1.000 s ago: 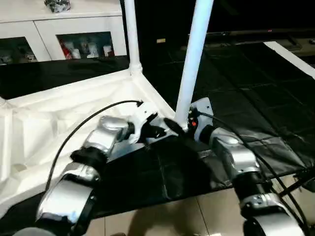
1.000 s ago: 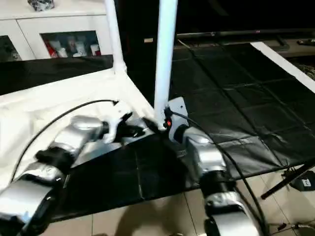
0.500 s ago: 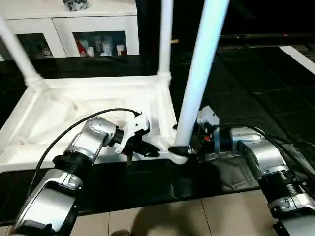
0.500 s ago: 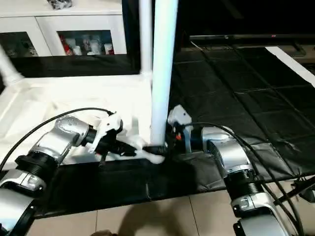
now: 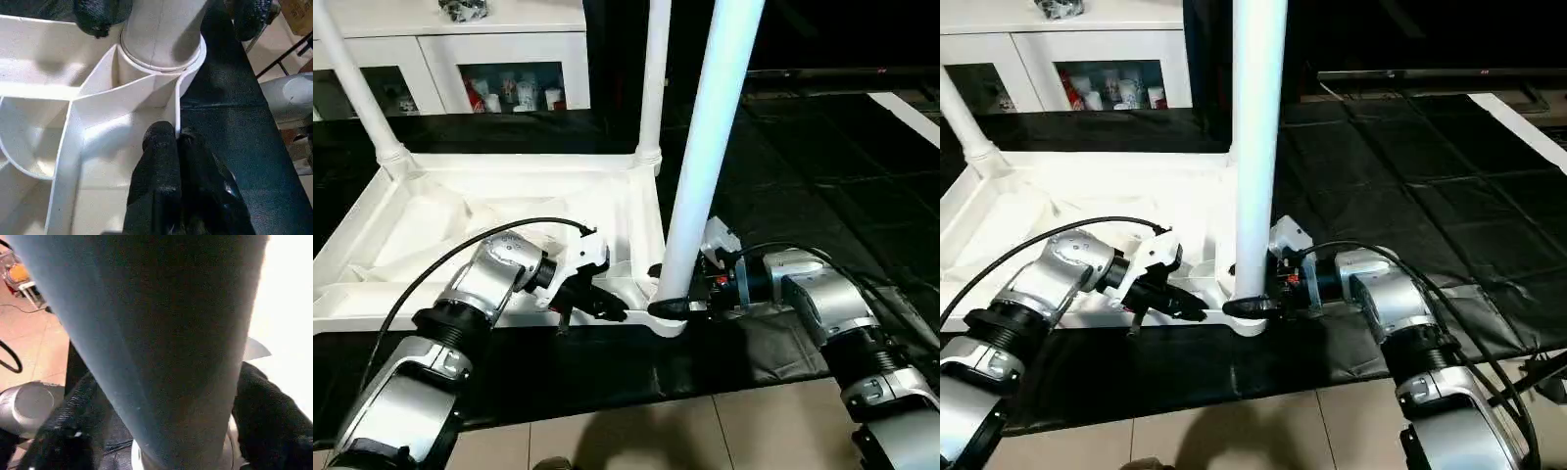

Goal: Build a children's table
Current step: Rotate leg to tighten

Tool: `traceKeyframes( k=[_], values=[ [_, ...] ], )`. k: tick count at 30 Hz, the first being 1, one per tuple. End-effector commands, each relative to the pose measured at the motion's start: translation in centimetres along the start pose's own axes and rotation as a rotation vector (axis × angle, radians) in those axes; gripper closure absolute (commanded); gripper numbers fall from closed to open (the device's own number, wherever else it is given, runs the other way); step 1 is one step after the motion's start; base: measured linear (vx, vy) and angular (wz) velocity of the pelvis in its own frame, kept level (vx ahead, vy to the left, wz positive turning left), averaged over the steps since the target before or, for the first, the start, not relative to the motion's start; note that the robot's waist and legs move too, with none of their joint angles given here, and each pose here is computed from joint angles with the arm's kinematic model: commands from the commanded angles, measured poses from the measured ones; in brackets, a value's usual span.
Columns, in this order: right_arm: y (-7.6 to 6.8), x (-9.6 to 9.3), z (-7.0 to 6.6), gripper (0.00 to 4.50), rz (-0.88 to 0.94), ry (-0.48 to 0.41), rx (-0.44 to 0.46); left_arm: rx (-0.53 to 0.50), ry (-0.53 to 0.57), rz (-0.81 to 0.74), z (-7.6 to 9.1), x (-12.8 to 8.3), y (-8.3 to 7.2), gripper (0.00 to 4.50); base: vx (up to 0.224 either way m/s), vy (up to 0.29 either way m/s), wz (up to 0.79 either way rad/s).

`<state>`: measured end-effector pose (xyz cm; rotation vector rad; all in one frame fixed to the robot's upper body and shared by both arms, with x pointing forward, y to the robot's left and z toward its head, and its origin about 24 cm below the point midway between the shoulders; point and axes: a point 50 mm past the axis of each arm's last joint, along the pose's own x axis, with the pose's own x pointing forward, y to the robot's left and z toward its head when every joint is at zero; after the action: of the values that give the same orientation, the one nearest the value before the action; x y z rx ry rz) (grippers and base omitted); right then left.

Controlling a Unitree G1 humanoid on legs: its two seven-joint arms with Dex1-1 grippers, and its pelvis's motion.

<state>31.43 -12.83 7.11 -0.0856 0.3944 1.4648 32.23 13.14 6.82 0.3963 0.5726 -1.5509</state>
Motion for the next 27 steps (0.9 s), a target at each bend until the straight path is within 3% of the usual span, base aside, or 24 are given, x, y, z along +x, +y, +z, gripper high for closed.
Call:
traceKeyframes(
  k=[1,10,14,23,27],
  values=[
    [-0.1,0.1,0.6,1.38,0.017,0.002,-0.022,0.057,0.008,-0.067,0.9,0.6,-0.4,4.5,0.0,0.0,0.0],
    [0.1,0.1,0.3,2.19,0.03,-0.011,-0.011,0.041,-0.019,-0.027,1.0,0.7,-0.2,4.5,0.0,0.0,0.0],
    [0.1,0.3,0.3,2.33,0.008,-0.032,0.0,0.02,-0.039,0.006,1.1,0.9,0.0,4.5,0.0,0.0,0.0],
    [-1.0,2.3,-0.7,2.45,-0.333,-0.079,0.078,-0.121,-0.113,0.214,1.8,2.6,1.3,4.5,0.0,0.0,0.0],
    [-2.1,4.9,-0.8,2.46,-0.587,-0.092,0.214,-0.223,-0.172,0.388,3.3,4.1,2.8,4.5,0.0,0.0,0.0]
  ],
)
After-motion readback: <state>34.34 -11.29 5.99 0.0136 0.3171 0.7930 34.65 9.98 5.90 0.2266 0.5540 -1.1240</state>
